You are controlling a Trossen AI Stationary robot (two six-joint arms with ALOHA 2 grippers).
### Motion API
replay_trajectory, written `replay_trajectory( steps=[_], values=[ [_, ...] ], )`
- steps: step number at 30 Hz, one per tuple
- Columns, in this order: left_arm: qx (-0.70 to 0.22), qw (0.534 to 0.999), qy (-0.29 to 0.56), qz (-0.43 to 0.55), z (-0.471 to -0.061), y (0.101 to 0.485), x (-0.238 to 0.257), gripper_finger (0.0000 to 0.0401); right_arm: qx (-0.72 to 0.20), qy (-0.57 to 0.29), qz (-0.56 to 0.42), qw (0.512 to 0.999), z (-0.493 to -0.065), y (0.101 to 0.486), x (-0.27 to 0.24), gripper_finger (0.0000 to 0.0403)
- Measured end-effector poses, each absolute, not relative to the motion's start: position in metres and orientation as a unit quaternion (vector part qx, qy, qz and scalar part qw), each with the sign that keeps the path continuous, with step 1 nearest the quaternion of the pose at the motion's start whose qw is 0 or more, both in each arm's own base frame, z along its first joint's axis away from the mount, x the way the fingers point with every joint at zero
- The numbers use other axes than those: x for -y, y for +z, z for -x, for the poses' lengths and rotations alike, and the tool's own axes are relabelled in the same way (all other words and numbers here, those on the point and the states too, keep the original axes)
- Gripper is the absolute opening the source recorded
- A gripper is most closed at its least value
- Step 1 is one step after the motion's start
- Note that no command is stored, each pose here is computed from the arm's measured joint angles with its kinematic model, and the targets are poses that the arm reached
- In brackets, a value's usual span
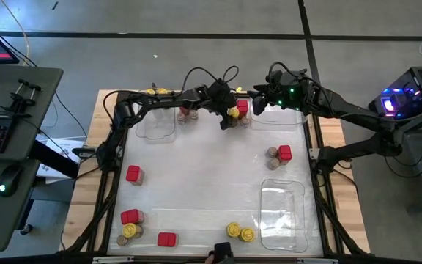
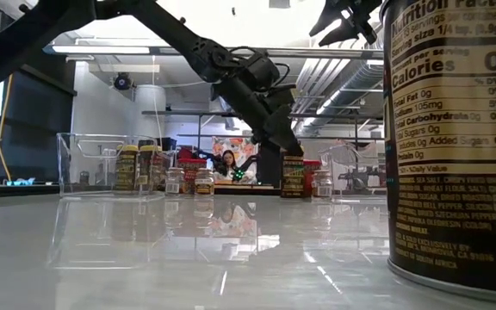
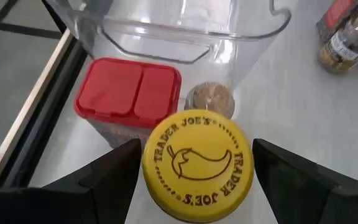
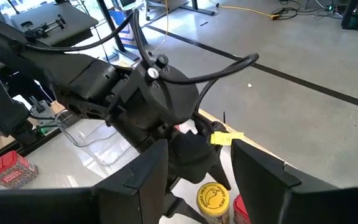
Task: Sort spices by type
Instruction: Put the yellow seasoning bottle into the top left transparent bin
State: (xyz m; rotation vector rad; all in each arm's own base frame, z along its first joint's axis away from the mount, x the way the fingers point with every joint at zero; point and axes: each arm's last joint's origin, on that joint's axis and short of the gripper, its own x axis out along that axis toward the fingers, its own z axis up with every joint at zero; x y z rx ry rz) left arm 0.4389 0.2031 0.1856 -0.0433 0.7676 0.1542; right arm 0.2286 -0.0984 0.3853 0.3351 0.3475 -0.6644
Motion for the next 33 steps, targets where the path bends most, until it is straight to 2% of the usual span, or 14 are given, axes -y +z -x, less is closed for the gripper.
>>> replay_trajectory(
  steps=[5,11,16,22,29,33],
  values=[
    [-0.369,0.925,0.084,0.016,-0.441,0.184,-0.202,0.0270,-0.169,-0.323,-0.163,0.917,-0.229,0.385,0.098,0.0172],
    [-0.361,0.928,0.091,0.028,-0.442,0.186,-0.202,0.0190,-0.169,-0.323,-0.162,0.917,-0.229,0.385,0.098,0.0172],
    [-0.360,0.928,0.089,0.045,-0.436,0.196,-0.204,0.0188,-0.169,-0.322,-0.162,0.917,-0.229,0.385,0.098,0.0172],
    [-0.338,0.934,0.108,0.045,-0.403,0.260,-0.210,0.0188,-0.170,-0.322,-0.160,0.917,-0.229,0.385,0.098,0.0172],
    [-0.322,0.934,0.150,0.029,-0.333,0.356,-0.186,0.0188,-0.171,-0.333,-0.153,0.915,-0.227,0.385,0.103,0.0172],
    [-0.349,0.909,0.225,0.031,-0.288,0.372,-0.172,0.0188,-0.171,-0.348,-0.153,0.909,-0.224,0.385,0.111,0.0172]
  ],
)
